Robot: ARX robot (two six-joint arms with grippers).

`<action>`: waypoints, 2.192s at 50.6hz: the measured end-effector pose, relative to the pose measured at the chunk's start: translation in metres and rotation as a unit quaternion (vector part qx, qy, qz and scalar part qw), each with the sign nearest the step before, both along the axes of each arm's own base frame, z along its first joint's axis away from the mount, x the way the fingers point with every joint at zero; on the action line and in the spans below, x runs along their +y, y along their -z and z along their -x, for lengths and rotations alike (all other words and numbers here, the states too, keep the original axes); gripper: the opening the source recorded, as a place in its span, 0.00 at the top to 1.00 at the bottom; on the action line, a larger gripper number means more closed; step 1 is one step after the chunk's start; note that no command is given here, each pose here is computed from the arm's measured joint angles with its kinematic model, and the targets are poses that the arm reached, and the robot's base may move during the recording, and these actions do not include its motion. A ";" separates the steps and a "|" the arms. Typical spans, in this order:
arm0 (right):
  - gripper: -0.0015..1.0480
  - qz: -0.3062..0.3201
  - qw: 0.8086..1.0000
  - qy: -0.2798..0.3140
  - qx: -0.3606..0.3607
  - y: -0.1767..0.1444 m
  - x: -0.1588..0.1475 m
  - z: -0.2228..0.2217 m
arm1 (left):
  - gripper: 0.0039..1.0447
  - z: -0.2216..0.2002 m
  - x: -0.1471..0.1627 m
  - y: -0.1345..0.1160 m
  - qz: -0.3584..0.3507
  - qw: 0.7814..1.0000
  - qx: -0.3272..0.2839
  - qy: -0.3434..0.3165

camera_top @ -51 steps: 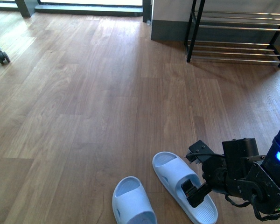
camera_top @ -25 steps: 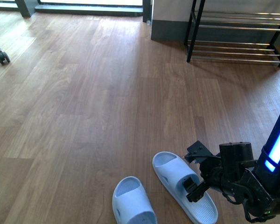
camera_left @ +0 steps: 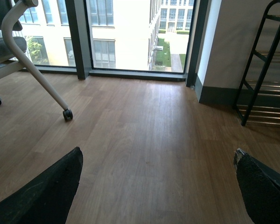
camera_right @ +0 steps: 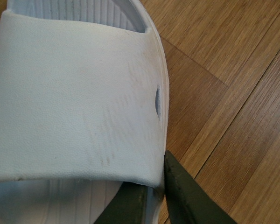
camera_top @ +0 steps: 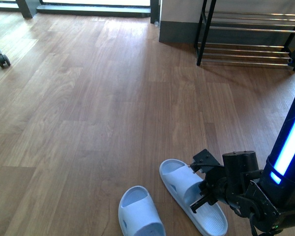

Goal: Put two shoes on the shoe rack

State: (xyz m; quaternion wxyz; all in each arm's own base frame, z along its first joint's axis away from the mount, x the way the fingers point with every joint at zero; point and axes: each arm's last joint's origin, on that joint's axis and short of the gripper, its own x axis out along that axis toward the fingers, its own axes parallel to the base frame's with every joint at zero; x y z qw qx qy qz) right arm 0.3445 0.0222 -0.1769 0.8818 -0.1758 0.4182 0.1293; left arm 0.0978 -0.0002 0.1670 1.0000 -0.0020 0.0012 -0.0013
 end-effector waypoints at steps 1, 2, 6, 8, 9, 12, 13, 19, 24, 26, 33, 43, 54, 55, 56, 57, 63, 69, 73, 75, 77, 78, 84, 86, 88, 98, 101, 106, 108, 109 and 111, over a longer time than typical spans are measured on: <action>0.95 0.000 1.000 0.001 0.001 0.000 0.000 0.000 | 0.09 0.000 0.000 0.000 0.000 1.000 0.000 0.000; 0.97 0.000 1.000 0.002 0.001 0.000 0.000 0.000 | 0.09 0.000 0.000 0.000 0.000 1.000 0.000 0.000; 0.98 0.000 1.000 0.012 0.002 0.000 0.002 -0.001 | 0.09 0.000 0.000 0.000 0.000 1.000 0.000 0.000; 0.98 0.003 1.000 0.014 0.002 0.000 0.003 0.000 | 0.09 0.000 0.000 0.000 0.000 1.000 0.000 0.000; 0.98 0.003 1.000 0.014 0.002 0.000 0.003 0.000 | 0.09 0.000 0.000 0.000 0.000 1.000 0.000 0.000; 0.98 0.007 1.000 0.014 0.003 -0.001 0.002 0.000 | 0.09 0.000 0.000 0.000 0.000 1.000 0.000 0.000; 0.98 0.009 1.000 0.013 0.003 -0.002 0.001 0.001 | 0.09 0.000 0.000 0.000 0.000 1.000 0.000 0.000; 0.98 0.040 0.999 -0.007 -0.021 -0.012 -0.005 0.002 | 0.09 0.000 0.000 0.000 0.000 1.000 0.000 0.000; 0.98 0.076 0.995 -0.023 -0.057 -0.018 -0.009 -0.001 | 0.09 0.000 0.000 0.000 0.000 1.000 0.000 0.000; 0.98 0.075 0.996 -0.034 -0.039 -0.028 -0.018 0.002 | 0.09 0.000 0.000 0.000 0.000 1.000 0.000 0.000; 0.98 0.067 0.997 -0.041 0.000 -0.103 -0.057 0.024 | 0.09 0.000 0.000 0.000 0.000 1.000 0.000 0.000; 0.98 0.120 0.977 0.010 -0.177 -0.264 -0.100 0.035 | 0.09 0.000 0.000 0.000 0.000 1.000 0.000 0.001; 0.98 0.134 0.972 0.026 -0.192 -0.310 -0.119 0.079 | 0.09 0.000 0.000 0.000 0.000 1.000 0.000 0.000; 0.98 0.137 0.971 0.032 -0.192 -0.315 -0.122 0.083 | 0.09 0.000 0.000 0.000 0.000 1.000 0.000 0.000; 0.98 0.138 0.971 0.035 -0.193 -0.317 -0.123 0.085 | 0.09 0.000 0.000 0.000 0.000 1.000 0.000 0.000; 0.98 0.136 0.970 0.037 -0.196 -0.322 -0.125 0.090 | 0.09 0.000 0.000 0.000 0.000 1.000 0.000 0.000; 0.98 0.108 0.967 0.042 -0.229 -0.360 -0.133 0.120 | 0.09 0.000 0.000 0.000 0.000 1.000 0.000 0.000; 0.98 0.070 0.962 0.065 -0.254 -0.384 -0.130 0.155 | 0.09 0.000 0.000 0.000 0.000 1.000 0.000 0.000; 0.98 0.055 0.960 0.073 -0.264 -0.384 -0.120 0.177 | 0.09 0.000 0.000 0.000 0.000 1.000 0.000 0.000; 0.98 0.031 0.960 0.076 -0.268 -0.384 -0.113 0.190 | 0.09 0.000 0.000 0.000 0.000 1.000 0.000 0.000; 0.98 0.017 0.957 0.086 -0.278 -0.382 -0.107 0.200 | 0.09 0.000 0.000 0.000 0.000 1.000 0.000 0.000; 0.98 0.011 0.956 0.090 -0.280 -0.381 -0.105 0.203 | 0.09 0.000 0.000 0.000 0.000 1.000 0.000 0.000; 0.98 -0.005 0.951 0.111 -0.289 -0.366 -0.097 0.216 | 0.09 0.000 0.000 0.000 0.000 1.000 0.000 0.000; 0.98 -0.008 0.949 0.120 -0.292 -0.362 -0.095 0.218 | 0.09 0.000 0.000 0.000 0.000 1.000 0.000 0.000; 0.98 -0.024 0.947 0.129 -0.292 -0.358 -0.094 0.219 | 0.09 0.000 0.000 0.000 0.000 1.000 0.000 0.000; 0.98 -0.045 0.942 0.115 -0.313 -0.349 -0.080 0.232 | 0.09 0.000 0.000 0.000 0.000 1.000 0.000 0.000; 0.98 -0.046 0.938 0.113 -0.325 -0.353 -0.079 0.234 | 0.09 0.000 0.000 0.000 0.000 1.000 0.000 0.000; 0.98 -0.051 0.937 0.116 -0.325 -0.353 -0.078 0.234 | 0.09 0.000 0.000 0.000 0.000 1.000 0.000 0.000; 0.98 -0.051 0.937 0.117 -0.325 -0.353 -0.078 0.234 | 0.09 0.000 0.000 0.000 0.000 1.000 0.000 0.000; 0.98 -0.052 0.937 0.117 -0.325 -0.353 -0.078 0.234 | 0.09 0.000 0.000 0.000 0.000 1.000 0.000 0.000; 0.98 -0.052 0.937 0.117 -0.324 -0.353 -0.078 0.234 | 0.09 0.000 0.000 0.000 0.000 1.000 0.000 0.000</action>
